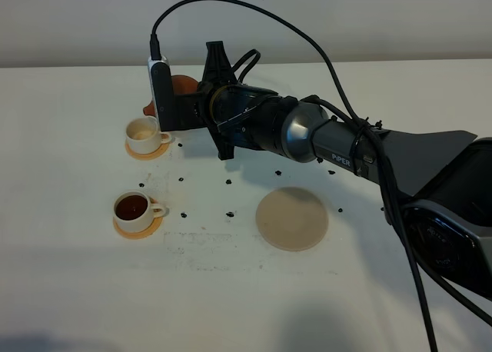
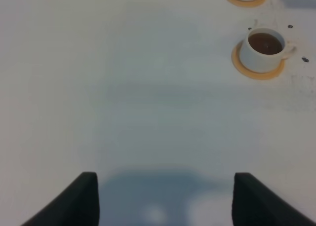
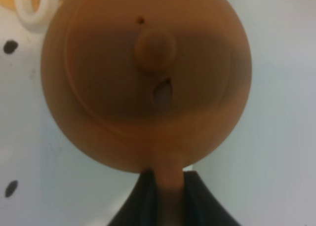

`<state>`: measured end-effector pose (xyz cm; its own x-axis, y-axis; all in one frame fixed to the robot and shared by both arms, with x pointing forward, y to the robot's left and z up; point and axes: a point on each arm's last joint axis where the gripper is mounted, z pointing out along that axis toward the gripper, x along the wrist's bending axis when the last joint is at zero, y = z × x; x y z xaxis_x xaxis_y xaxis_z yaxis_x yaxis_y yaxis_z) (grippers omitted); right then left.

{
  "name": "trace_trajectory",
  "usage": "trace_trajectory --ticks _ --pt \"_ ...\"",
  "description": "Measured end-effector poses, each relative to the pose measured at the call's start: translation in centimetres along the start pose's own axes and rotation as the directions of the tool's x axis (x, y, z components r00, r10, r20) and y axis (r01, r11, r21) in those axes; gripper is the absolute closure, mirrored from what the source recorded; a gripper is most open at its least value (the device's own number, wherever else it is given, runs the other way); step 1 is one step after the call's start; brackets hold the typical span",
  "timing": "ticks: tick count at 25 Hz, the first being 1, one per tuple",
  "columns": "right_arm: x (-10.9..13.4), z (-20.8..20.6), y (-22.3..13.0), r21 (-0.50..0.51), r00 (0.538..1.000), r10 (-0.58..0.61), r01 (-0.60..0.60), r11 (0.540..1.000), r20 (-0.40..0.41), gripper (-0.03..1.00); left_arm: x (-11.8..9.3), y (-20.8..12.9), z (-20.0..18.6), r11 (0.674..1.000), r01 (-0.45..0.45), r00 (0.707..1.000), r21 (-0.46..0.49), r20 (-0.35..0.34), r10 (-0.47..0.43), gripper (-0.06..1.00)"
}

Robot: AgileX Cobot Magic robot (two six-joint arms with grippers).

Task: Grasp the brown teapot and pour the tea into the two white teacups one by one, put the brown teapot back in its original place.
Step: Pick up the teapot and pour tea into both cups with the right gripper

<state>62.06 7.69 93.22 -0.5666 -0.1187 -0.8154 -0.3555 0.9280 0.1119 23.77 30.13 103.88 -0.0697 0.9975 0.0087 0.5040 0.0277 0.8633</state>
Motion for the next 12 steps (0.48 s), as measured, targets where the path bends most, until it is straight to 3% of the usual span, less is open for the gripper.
trace_trajectory --ticks 12 --pt "0.44 0.53 -0.12 0.010 0.997 -0.072 0.072 0.997 0.012 0.87 0.00 0.00 0.00 1.000 0.000 1.000 0.000 0.000 0.000 0.40"
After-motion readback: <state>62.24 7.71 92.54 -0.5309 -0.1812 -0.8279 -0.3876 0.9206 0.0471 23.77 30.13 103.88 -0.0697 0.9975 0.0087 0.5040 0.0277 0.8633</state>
